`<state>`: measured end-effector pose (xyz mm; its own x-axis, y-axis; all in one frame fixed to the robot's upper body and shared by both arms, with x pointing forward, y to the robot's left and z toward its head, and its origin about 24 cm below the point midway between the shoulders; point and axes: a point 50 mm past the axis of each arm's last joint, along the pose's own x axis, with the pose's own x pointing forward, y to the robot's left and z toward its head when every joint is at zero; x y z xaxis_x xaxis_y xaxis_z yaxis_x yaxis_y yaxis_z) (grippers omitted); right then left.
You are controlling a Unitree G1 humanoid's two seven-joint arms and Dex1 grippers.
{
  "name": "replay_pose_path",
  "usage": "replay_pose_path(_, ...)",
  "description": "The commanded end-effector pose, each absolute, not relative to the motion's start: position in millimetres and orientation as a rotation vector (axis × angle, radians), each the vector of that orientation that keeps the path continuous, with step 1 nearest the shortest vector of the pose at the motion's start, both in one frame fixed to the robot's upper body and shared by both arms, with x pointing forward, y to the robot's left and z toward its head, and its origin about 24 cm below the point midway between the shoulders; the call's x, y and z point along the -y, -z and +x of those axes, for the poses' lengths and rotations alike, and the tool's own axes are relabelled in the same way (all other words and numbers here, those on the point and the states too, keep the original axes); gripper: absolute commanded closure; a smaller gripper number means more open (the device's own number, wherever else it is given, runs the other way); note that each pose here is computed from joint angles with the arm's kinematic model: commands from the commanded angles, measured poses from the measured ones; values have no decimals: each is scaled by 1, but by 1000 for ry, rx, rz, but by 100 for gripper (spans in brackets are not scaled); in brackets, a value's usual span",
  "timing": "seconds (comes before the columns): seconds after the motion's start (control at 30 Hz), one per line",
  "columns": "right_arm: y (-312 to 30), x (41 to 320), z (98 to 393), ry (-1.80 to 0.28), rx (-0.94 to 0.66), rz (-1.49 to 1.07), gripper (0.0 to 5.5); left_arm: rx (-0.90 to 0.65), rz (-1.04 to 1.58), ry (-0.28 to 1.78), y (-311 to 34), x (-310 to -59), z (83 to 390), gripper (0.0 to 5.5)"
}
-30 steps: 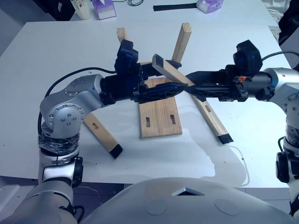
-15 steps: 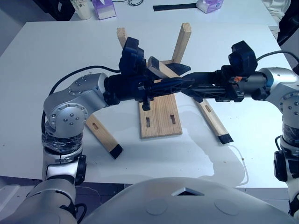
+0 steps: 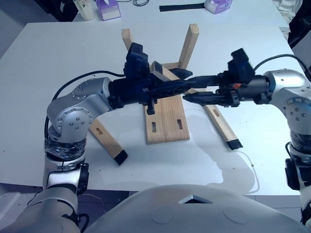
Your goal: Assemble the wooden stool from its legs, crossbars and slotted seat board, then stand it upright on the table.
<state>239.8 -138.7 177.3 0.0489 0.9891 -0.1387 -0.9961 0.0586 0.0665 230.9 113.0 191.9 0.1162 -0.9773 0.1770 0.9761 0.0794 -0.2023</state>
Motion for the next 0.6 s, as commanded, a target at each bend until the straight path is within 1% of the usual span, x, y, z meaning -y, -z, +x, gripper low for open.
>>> replay_pose_path(0.03,-154,150,238,-1448,-244,-173,323,4,-227,1468,-196,-122,232,420)
replay_pose_path(0.1,-147,157,237,-1405,-252,-189,323,-13,-171,1417,-198,-139,234,420)
replay_pose_path(0.2,-141,170,231,-1305,-242,-196,323,-80,-40,1297,-198,-176,235,420)
replay_pose_path(0.27,-138,180,223,-1235,-236,-213,323,-132,42,1207,-197,-201,230,420)
replay_pose_path(0.33,-137,188,214,-1166,-226,-217,323,-176,115,1136,-193,-220,221,420)
replay_pose_path(0.4,-136,196,201,-1074,-216,-207,323,-227,159,1066,-184,-238,211,420)
replay_pose_path(0.5,-129,202,184,-955,-228,-228,323,-296,280,1024,-168,-259,200,420)
replay_pose_path(0.6,-121,201,179,-896,-237,-229,323,-321,326,1014,-155,-273,197,420)
